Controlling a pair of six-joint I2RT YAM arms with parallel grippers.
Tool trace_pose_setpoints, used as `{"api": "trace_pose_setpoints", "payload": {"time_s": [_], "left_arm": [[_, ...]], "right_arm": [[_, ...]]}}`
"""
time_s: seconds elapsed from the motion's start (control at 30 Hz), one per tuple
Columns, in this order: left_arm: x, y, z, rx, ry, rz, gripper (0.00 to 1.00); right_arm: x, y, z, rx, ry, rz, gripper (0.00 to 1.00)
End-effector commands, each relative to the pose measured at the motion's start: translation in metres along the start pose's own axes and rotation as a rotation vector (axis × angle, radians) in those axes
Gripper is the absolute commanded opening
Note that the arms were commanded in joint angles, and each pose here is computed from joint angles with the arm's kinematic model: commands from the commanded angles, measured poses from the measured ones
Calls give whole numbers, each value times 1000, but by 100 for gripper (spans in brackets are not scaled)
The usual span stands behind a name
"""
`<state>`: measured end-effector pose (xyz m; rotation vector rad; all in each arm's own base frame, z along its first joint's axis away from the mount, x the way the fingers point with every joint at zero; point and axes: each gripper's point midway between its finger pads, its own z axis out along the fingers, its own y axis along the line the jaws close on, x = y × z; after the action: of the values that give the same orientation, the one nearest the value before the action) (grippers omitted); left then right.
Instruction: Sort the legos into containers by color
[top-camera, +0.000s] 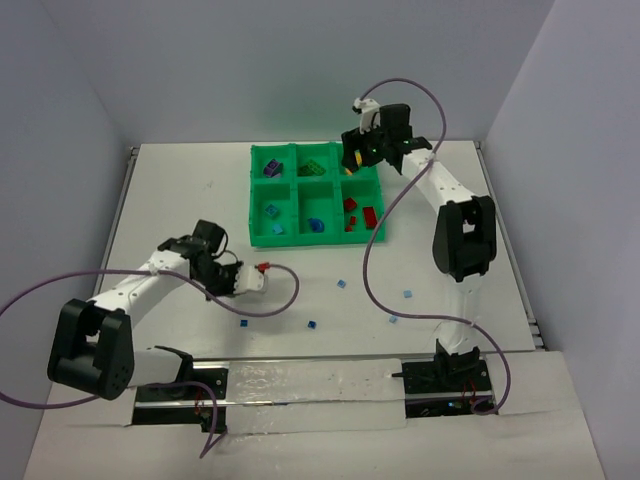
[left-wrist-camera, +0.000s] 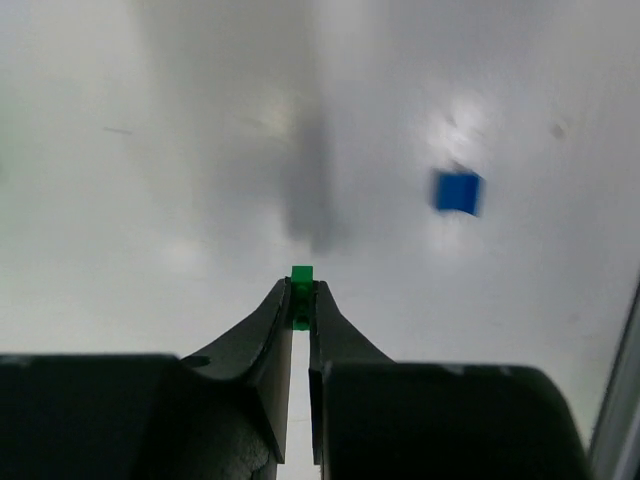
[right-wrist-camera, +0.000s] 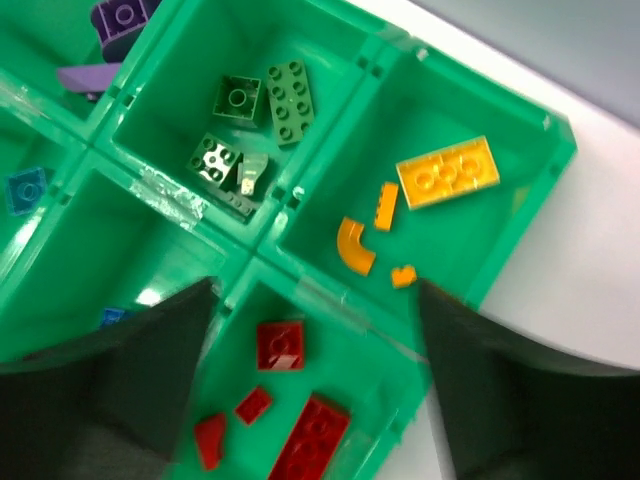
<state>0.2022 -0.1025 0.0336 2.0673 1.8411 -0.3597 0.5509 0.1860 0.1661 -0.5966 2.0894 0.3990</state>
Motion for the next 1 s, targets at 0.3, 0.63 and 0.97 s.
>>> {"api": "trace_pose_setpoints", "payload": {"time_s": [0.3, 0.63, 0.97], "left_arm": [[-216, 292, -145, -476, -719, -436, 0], [-244, 418, -85, -548, -826, -590, 0], [-224, 425, -16, -566, -753, -587, 6]], "right_arm": [[-4, -37, -121, 47, -55, 47, 100], [54, -33, -151, 21, 100, -44, 100], [76, -25, -158, -11, 176, -40, 100]]}}
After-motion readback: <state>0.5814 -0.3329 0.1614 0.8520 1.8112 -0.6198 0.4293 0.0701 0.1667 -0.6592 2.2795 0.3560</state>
